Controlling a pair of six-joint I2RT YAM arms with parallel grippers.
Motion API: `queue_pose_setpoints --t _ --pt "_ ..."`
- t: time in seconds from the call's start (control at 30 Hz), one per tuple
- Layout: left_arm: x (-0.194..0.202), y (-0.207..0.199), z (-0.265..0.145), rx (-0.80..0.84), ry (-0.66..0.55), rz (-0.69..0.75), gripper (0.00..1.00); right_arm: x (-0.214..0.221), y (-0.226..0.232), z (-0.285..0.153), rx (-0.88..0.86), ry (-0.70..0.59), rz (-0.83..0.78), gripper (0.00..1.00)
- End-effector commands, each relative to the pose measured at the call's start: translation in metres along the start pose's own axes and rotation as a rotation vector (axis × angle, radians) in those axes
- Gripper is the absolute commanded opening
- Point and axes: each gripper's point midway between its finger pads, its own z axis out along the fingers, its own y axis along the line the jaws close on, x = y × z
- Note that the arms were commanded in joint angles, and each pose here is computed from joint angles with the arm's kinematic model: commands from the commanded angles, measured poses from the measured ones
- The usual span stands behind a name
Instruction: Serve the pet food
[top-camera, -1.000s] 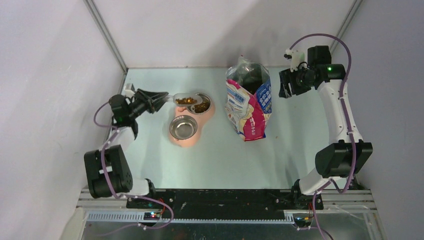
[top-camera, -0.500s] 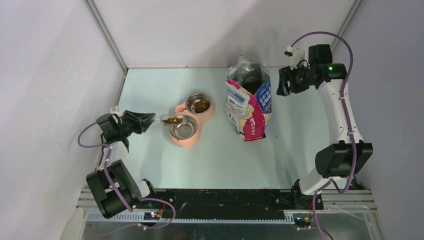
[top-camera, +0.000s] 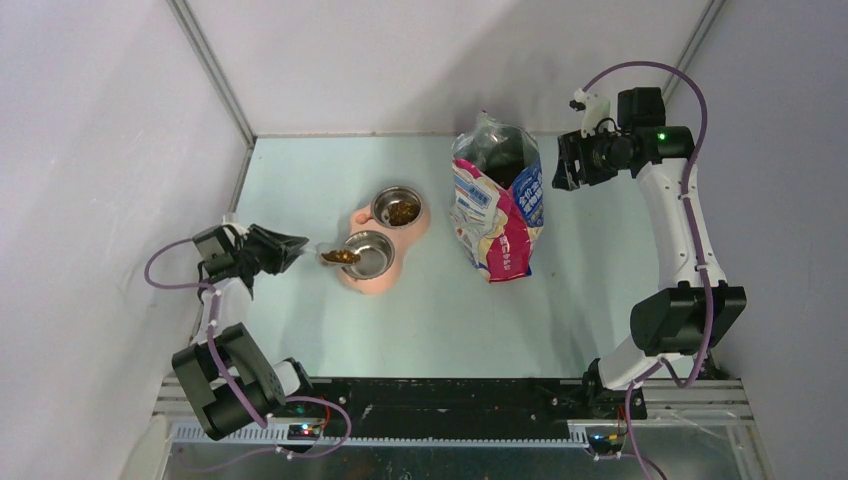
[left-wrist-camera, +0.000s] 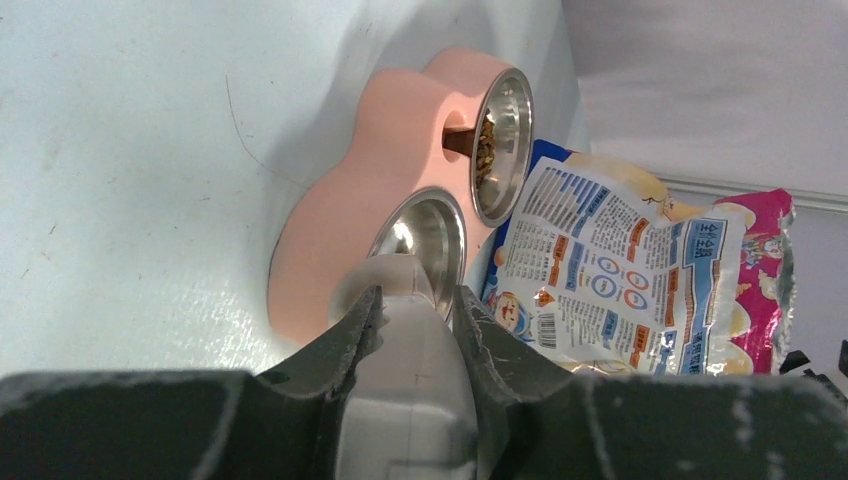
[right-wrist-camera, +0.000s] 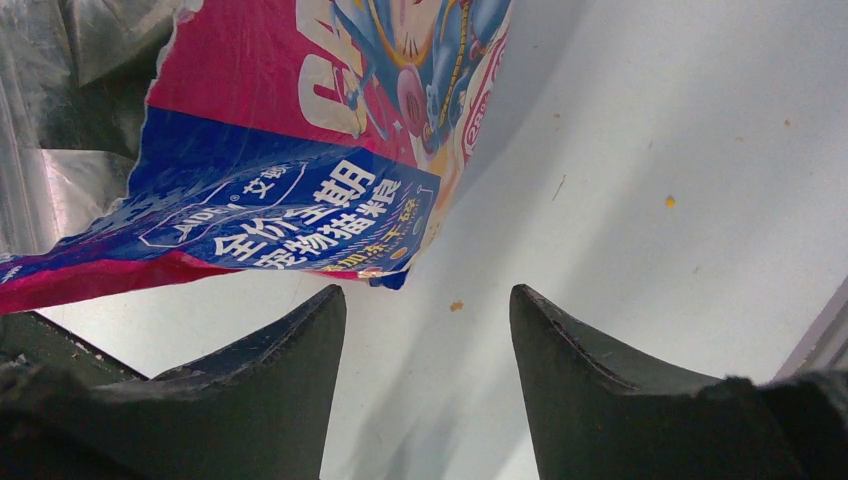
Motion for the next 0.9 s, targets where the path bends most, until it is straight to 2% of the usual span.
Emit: queue_pose_setpoints --t 0.0,0.23,0.57,0.87 --pt "-0.011 0.007 -0.003 -0.056 -0.049 0.108 0.0 -0.018 0.005 -0.017 0.006 -0.078 -0.026 0.64" --pt "-0.006 -0.007 0.0 -0.06 -0.02 0.239 0.0 -0.018 0.004 -0.015 0.003 -0.077 -0.021 0.64" --pt "0.004 -0.027 0.01 -0.118 0.048 0.551 0.0 -0.02 0.003 -0.014 0.008 -0.082 -0.02 0.64" --pt "0.024 -0.06 0.023 -0.091 0.125 0.809 0.0 -0.018 0.003 -0.017 0.017 -0.083 -0.026 0.64"
